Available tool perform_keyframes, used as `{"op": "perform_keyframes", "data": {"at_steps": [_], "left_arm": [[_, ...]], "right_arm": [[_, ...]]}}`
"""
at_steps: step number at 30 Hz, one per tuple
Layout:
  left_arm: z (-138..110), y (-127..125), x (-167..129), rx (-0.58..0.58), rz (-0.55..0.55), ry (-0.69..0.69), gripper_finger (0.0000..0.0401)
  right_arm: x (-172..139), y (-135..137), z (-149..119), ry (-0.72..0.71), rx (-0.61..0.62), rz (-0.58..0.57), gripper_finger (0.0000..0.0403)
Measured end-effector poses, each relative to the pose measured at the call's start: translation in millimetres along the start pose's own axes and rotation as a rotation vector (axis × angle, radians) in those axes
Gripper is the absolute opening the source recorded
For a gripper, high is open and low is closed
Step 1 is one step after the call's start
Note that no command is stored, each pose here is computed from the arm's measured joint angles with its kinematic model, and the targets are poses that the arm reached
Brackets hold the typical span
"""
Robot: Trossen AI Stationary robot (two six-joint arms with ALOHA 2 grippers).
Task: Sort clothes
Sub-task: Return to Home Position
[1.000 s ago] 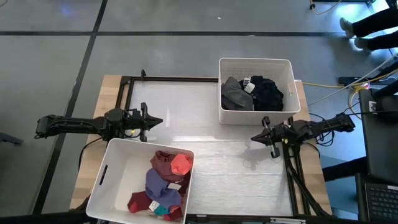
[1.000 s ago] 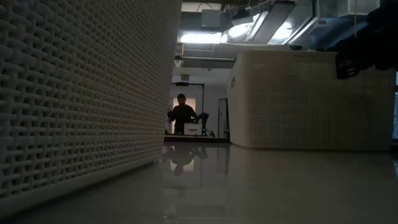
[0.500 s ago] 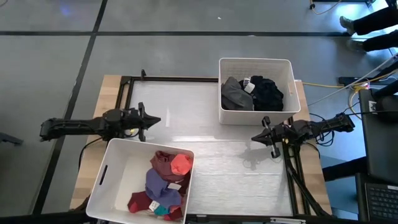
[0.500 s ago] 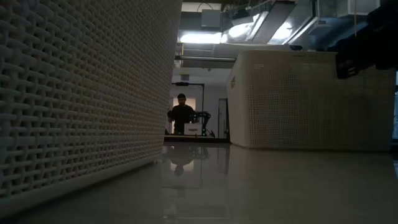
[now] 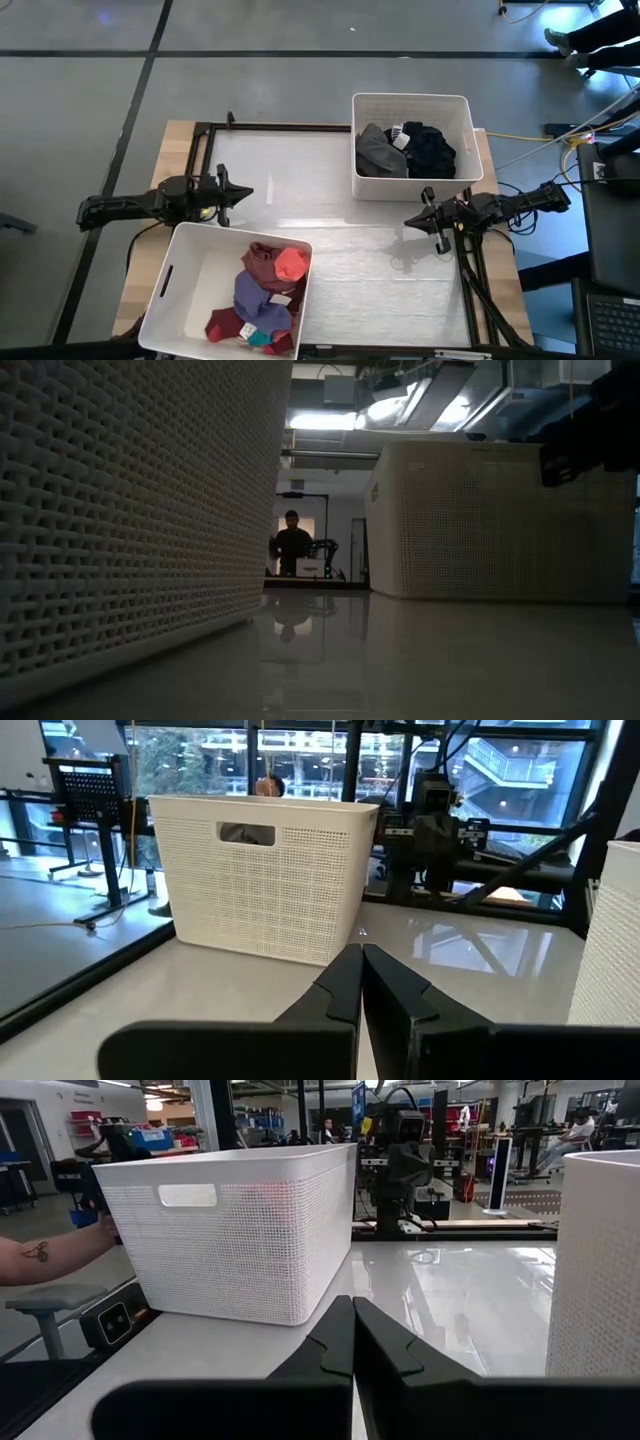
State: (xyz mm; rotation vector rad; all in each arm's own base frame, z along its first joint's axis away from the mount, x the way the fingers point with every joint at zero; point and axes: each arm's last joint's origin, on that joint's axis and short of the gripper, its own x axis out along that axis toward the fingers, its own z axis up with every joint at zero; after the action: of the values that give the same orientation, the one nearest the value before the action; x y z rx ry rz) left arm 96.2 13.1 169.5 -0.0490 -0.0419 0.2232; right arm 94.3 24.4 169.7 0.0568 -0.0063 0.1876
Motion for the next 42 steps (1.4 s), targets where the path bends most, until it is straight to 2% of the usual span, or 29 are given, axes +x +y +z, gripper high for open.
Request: {"op": "perform_keyframes", "data": {"at_steps": [42], "left_arm": [[-0.6, -0.1, 0.5, 0.004, -0.001, 0.008, 0.0003]], "right_arm": [[0.1, 0.0, -0.5, 0.002, 0.0, 0.0, 0.0003]]}}
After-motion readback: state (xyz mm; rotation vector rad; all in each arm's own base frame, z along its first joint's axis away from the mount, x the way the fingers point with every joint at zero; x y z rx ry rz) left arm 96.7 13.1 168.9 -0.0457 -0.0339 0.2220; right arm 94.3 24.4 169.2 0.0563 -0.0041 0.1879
